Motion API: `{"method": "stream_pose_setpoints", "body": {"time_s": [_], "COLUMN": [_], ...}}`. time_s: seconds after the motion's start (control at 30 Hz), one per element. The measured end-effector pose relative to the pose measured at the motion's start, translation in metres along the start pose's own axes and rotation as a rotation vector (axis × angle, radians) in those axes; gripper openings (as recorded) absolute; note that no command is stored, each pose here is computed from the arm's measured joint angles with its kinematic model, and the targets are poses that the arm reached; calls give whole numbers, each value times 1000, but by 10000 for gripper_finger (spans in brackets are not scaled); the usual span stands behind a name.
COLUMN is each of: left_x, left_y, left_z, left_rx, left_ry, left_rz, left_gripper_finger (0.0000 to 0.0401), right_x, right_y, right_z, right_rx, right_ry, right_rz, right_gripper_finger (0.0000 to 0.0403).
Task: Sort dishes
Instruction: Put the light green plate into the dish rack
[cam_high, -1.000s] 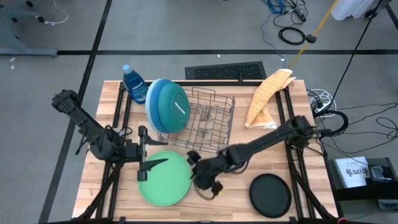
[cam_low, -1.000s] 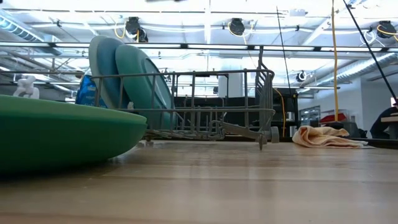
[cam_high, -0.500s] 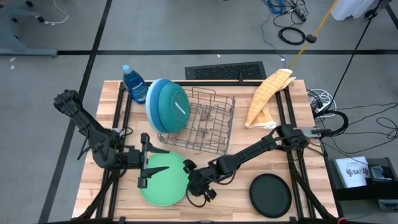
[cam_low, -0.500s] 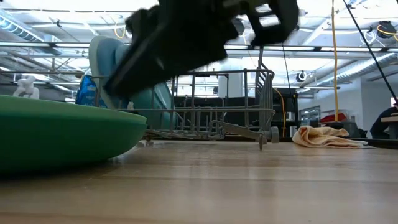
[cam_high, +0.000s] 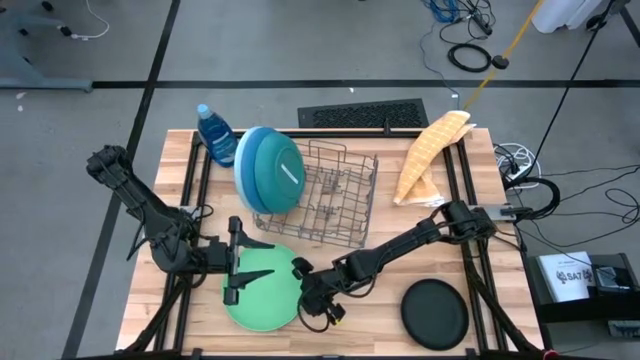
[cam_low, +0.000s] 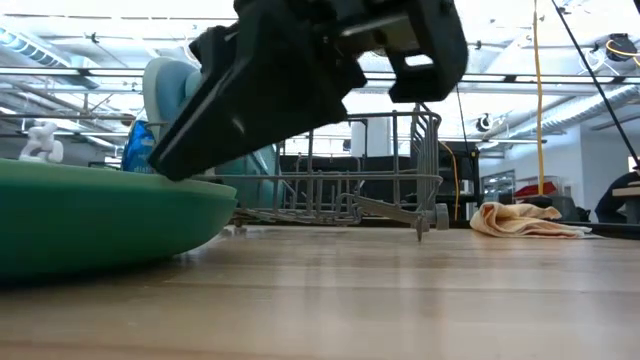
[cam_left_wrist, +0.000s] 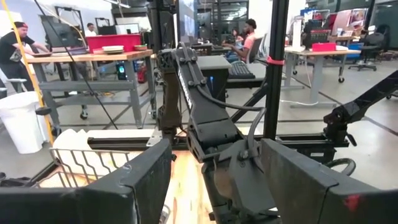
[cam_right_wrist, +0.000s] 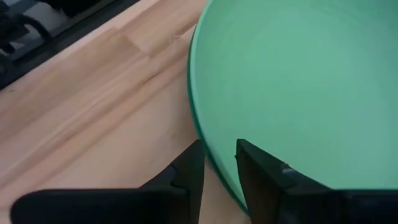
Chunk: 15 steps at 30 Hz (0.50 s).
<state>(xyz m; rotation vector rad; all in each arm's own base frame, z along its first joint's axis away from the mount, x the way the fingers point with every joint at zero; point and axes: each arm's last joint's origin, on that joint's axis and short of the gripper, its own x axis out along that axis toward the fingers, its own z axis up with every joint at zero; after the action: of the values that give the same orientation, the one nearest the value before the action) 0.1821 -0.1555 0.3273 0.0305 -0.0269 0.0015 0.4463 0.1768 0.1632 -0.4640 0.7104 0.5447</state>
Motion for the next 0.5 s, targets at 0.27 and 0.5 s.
{"method": "stream_pose_setpoints", "body": {"time_s": [0.27, 0.5], "left_x": [0, 0], "left_y": [0, 0], "left_z": [0, 0], "left_rx": [1, 1], "left_ry": [1, 1], "left_rz": [0, 0], "left_gripper_finger": [242, 242], "right_x": [0, 4], "right_y": [0, 0], "right_z": [-1, -4], "right_rx": [-24, -27], "right_ry": [6, 16], "right_rz": [7, 10], "right_gripper_finger": [79, 79]}}
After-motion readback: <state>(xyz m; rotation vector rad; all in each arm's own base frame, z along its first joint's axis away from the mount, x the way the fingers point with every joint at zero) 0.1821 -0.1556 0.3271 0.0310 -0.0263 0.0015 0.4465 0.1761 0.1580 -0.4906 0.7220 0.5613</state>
